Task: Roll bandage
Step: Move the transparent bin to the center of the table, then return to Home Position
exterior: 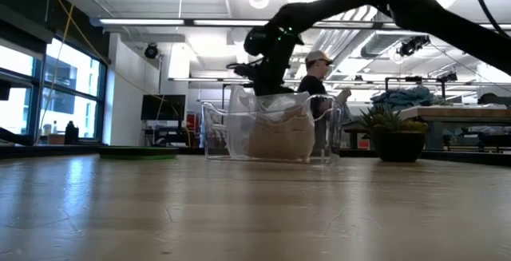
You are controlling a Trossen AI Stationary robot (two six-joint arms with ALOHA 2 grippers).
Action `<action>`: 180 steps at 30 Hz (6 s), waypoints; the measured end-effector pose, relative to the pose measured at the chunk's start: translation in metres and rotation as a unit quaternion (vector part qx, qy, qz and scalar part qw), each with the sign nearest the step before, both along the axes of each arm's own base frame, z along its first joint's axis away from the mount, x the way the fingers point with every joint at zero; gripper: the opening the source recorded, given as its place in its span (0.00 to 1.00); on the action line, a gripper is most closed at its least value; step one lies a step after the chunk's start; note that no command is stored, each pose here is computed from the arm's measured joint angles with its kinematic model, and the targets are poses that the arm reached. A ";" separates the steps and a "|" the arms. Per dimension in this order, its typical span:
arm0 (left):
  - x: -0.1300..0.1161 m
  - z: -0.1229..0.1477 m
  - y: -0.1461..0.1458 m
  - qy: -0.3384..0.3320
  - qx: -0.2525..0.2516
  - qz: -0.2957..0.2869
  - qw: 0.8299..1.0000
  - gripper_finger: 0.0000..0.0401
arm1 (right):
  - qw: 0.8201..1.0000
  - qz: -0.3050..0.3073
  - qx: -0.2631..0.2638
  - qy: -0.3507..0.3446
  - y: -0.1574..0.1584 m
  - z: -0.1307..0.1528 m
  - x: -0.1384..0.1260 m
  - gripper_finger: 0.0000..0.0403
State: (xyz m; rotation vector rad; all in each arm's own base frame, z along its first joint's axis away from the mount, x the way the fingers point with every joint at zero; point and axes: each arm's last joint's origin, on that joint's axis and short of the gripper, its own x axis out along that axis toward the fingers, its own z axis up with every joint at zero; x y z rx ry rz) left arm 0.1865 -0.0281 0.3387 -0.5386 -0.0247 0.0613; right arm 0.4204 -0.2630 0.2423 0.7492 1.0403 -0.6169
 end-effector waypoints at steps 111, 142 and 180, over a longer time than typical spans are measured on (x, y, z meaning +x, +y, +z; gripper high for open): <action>-0.047 -0.159 0.032 0.074 0.040 -0.028 0.996 0.00 | 0.955 -0.089 -0.132 -0.251 0.191 0.059 -0.260 0.00; -0.061 -0.194 0.034 0.114 -0.112 0.038 0.986 0.00 | 0.798 0.179 -0.102 -0.566 0.244 -0.024 -0.272 0.00; -0.061 -0.193 0.034 0.113 -0.112 0.038 0.987 0.00 | 0.776 0.290 -0.318 -0.460 0.267 -0.081 -0.318 0.00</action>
